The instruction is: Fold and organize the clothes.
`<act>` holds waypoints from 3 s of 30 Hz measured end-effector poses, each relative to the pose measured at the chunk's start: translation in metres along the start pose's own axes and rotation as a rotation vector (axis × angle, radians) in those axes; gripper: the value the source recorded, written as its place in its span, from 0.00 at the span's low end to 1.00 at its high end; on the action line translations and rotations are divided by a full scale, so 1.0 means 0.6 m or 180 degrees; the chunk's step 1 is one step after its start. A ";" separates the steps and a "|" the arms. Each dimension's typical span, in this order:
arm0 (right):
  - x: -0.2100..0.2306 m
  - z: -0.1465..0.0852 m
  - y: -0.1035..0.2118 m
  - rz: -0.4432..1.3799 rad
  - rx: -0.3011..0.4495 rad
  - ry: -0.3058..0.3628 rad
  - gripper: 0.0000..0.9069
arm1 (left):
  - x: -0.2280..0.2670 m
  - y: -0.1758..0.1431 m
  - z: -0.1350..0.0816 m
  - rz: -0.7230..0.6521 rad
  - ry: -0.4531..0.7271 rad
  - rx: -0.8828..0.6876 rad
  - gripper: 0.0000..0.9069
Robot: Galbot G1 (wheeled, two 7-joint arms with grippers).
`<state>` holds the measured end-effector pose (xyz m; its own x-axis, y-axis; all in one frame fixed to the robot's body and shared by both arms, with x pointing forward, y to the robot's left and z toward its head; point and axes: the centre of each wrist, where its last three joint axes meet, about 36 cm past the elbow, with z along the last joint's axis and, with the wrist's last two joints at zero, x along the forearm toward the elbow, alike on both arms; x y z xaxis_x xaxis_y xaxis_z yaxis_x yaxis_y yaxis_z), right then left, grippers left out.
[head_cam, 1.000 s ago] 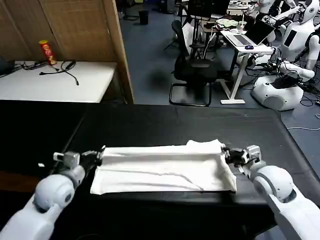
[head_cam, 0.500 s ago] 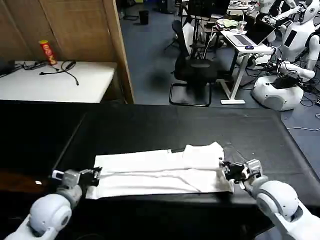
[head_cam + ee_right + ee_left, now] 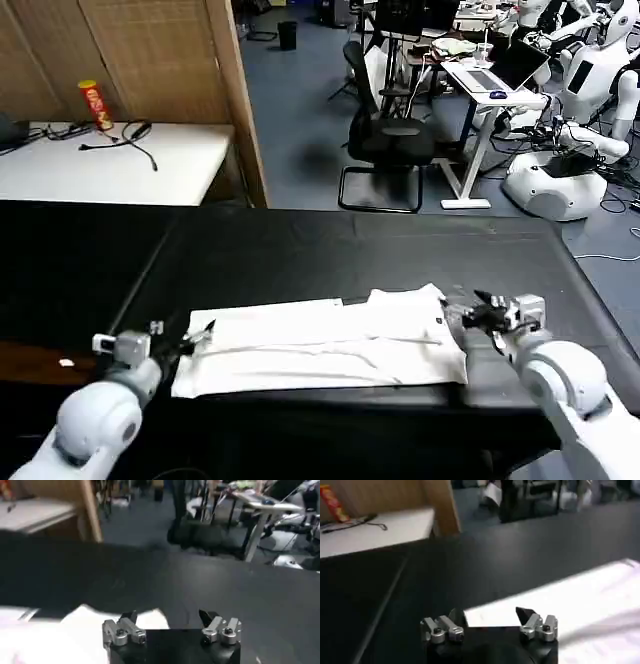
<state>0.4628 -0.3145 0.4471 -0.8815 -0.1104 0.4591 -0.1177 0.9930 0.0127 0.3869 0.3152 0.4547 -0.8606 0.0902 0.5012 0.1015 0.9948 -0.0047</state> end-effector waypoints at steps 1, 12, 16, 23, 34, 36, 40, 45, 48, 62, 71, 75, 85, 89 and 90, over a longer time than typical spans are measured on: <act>-0.010 0.005 0.004 -0.0006 -0.0020 0.0036 0.96 | -0.010 0.001 -0.002 0.0039 0.0015 0.0080 0.97; -0.046 0.032 0.023 -0.0042 -0.0119 0.0164 0.32 | -0.058 0.020 0.018 0.0035 0.0212 0.0285 0.00; -0.048 0.036 0.026 -0.0031 -0.0126 0.0133 0.08 | -0.060 0.021 0.023 0.0032 0.0220 0.0302 0.00; -0.049 0.055 0.025 0.0088 -0.0115 0.0019 0.00 | -0.072 0.017 0.032 -0.0030 0.0151 0.0233 0.00; -0.070 0.055 0.010 0.0364 -0.0188 -0.0212 0.00 | -0.137 -0.018 0.017 0.0051 -0.0107 0.0011 0.00; -0.069 0.055 0.009 0.0382 -0.0215 -0.0220 0.00 | -0.152 -0.022 0.007 0.0068 -0.0165 -0.0037 0.00; -0.063 0.061 0.004 0.0420 -0.0245 -0.0220 0.00 | -0.180 -0.023 -0.012 0.0100 -0.0332 -0.0134 0.00; -0.048 0.061 -0.008 0.0334 -0.0225 -0.0202 0.97 | -0.202 -0.020 -0.019 0.0072 -0.0342 -0.0160 0.97; -0.034 0.055 -0.019 0.0233 -0.0177 -0.0281 0.97 | -0.199 -0.013 -0.018 0.0038 -0.0333 -0.0188 0.97; 0.083 0.005 -0.024 0.0026 -0.0084 -0.0722 0.97 | -0.119 0.020 -0.004 -0.0084 -0.0446 -0.0192 0.97; 0.139 -0.005 0.001 -0.0095 -0.0030 -0.0868 0.97 | -0.080 0.015 0.067 -0.0118 -0.0358 0.0049 0.69; 0.148 -0.008 0.008 -0.0130 -0.0012 -0.0904 0.97 | -0.083 0.005 0.089 -0.0103 -0.0308 0.0106 0.56; 0.153 -0.011 0.020 -0.0217 0.0008 -0.0954 0.97 | -0.091 -0.018 0.101 -0.0020 -0.0268 0.0226 0.00; 0.154 -0.012 0.027 -0.0252 -0.0002 -0.0973 0.97 | -0.091 -0.017 0.094 0.0013 -0.0168 0.0341 0.00; 0.154 -0.012 0.028 -0.0257 -0.0004 -0.0976 0.97 | -0.091 -0.016 0.090 0.0021 -0.0146 0.0393 0.00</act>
<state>0.3825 -0.3078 0.4962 -0.9661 -0.1963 0.1674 -0.1924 0.9805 0.0395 0.4057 0.3034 0.3807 -0.8824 0.0960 0.4606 0.0475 0.9921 -0.1160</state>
